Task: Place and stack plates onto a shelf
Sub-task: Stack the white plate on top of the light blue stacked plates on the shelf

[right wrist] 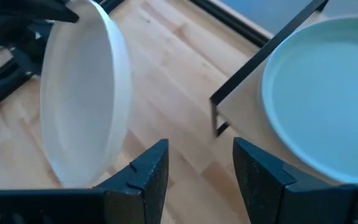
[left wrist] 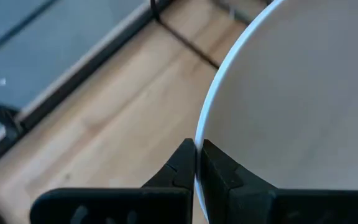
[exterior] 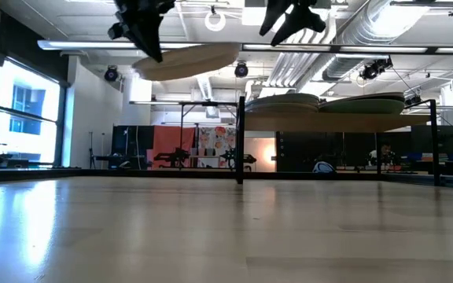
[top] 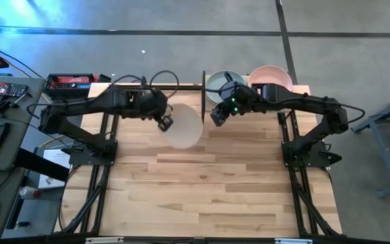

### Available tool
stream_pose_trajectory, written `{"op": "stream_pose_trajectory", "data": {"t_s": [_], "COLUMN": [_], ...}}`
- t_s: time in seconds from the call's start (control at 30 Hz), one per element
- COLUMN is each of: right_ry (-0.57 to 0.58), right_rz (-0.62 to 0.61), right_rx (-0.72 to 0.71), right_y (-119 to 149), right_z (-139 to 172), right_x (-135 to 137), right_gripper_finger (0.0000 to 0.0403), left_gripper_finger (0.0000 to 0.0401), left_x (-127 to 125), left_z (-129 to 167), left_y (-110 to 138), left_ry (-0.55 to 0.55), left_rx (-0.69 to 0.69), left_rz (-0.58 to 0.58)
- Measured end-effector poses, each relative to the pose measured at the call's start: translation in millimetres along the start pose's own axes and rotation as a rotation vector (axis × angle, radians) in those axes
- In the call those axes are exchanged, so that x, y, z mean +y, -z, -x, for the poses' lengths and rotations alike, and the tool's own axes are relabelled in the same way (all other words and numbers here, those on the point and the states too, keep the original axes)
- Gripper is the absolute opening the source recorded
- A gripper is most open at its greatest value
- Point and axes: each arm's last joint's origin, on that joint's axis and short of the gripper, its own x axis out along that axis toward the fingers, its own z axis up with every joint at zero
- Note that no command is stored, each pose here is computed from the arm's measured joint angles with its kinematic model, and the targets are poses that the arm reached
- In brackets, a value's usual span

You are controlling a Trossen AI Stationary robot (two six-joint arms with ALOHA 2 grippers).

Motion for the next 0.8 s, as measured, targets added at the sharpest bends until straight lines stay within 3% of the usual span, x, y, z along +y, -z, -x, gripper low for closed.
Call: {"op": "stream_pose_trajectory", "data": {"t_s": [0.27, 0.57, 0.8], "right_ry": [-0.013, 0.017, -0.074], "right_rz": [0.012, 0.005, 0.054], "right_rx": [-0.057, -0.084, -0.13], "right_y": [-17.2, -27.6, -36.8], "right_z": [-4.5, -7.4, -7.6], "right_x": [-17.2, -34.0, -35.4], "right_gripper_finger": [0.0155, 0.0155, 0.0155], "left_gripper_finger": [0.0001, 0.0001, 0.0001], "left_x": [14.8, 29.7, 30.4], "left_z": [-1.7, -13.4, -27.9], "left_y": [-28.8, -35.9, -43.0], "left_ry": [0.015, -0.045, -0.062], "left_rx": [-0.172, -0.161, -0.17], "left_rz": [0.072, 0.106, 0.127]}}
